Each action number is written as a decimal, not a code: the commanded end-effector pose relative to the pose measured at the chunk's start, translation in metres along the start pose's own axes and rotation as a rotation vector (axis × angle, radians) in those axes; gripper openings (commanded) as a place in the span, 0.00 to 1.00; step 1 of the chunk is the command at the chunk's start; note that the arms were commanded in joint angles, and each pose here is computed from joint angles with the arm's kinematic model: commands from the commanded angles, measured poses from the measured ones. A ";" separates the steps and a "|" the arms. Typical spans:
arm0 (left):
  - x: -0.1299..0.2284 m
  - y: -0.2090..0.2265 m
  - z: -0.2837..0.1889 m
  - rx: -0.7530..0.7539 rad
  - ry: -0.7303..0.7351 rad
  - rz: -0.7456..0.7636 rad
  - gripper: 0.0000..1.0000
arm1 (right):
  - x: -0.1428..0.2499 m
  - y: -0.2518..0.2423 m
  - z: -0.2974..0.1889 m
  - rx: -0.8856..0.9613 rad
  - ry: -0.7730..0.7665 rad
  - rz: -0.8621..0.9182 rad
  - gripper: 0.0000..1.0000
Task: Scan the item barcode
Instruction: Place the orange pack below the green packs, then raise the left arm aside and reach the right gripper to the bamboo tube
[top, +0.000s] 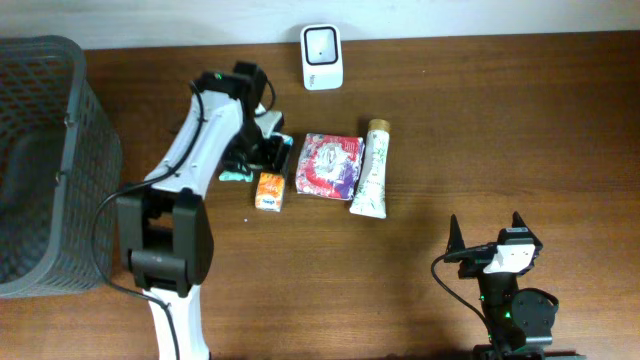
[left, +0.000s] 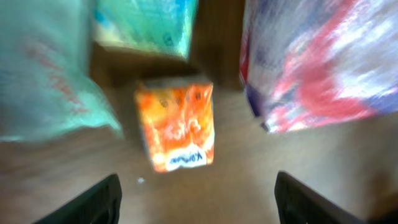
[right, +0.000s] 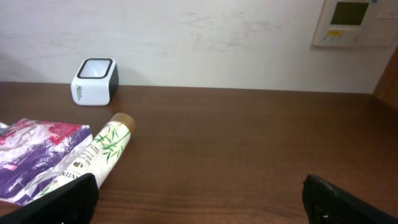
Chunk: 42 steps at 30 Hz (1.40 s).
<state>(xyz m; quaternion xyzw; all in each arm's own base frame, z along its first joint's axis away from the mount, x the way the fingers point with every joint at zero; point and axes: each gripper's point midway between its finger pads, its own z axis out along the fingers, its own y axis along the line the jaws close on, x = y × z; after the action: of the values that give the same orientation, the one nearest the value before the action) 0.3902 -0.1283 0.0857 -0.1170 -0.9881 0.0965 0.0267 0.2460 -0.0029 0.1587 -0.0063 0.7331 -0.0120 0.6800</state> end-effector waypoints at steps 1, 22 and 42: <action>-0.019 0.006 -0.104 -0.029 -0.232 -0.001 0.78 | 0.003 0.002 0.000 -0.011 0.004 0.001 0.99; 0.038 -0.010 -0.255 -0.133 -0.601 0.038 0.99 | -0.022 0.037 -0.005 -0.219 -0.087 0.113 0.98; 0.038 -0.010 -0.255 -0.133 -0.601 0.038 0.99 | -0.219 0.084 0.058 -0.557 0.271 0.043 0.98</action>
<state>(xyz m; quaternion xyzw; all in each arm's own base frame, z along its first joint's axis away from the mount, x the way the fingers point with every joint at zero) 0.3726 -0.0814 0.3325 -0.0987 -0.9564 0.0621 -0.2679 0.3012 0.0591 0.3725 -0.1320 0.7795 0.1292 0.5985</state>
